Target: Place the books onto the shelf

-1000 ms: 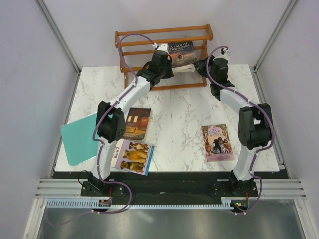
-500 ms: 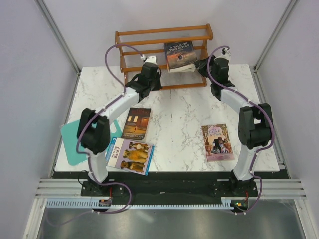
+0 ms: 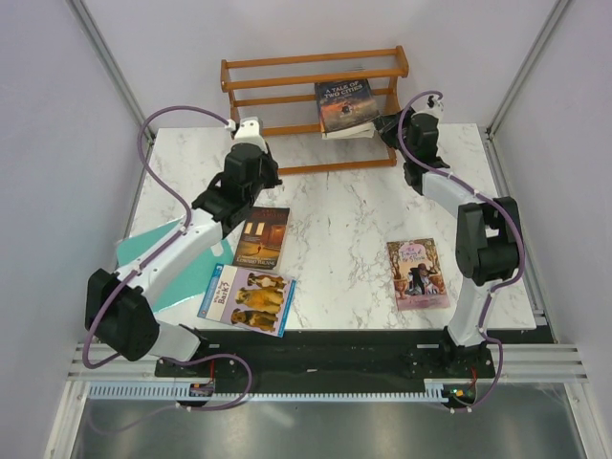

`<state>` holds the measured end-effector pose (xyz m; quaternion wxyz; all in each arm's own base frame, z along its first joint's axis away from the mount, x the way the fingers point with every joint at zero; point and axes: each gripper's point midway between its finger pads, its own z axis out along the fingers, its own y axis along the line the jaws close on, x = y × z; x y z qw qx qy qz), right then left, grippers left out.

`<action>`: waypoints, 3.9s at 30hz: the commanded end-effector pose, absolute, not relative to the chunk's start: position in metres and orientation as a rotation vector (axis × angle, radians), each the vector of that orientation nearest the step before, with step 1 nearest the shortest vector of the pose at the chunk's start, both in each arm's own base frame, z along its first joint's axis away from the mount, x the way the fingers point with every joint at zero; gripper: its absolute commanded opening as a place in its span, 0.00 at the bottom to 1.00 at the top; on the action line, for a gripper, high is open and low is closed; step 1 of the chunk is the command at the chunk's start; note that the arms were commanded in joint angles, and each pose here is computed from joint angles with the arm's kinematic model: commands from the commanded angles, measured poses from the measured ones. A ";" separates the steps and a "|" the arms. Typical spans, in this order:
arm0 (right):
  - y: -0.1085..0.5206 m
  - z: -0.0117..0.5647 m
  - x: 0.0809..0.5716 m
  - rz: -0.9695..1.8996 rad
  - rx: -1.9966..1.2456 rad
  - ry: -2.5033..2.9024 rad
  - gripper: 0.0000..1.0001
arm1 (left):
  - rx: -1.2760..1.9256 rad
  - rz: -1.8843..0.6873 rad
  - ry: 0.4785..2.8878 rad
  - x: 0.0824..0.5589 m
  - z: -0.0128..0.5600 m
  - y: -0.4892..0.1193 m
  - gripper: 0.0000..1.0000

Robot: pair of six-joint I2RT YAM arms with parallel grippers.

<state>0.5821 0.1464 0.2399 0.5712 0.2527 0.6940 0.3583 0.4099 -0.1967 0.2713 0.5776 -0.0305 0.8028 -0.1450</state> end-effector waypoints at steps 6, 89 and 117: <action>0.145 0.243 0.598 0.864 0.607 1.579 0.07 | -0.034 -0.258 1.932 0.401 0.244 -0.183 0.13; 0.410 0.145 0.321 1.750 -0.048 2.034 0.02 | -0.220 -1.016 2.537 0.341 0.065 -0.161 0.92; 0.327 0.171 0.332 1.433 0.300 1.965 0.83 | -0.042 -1.610 1.891 0.392 0.242 -0.216 0.02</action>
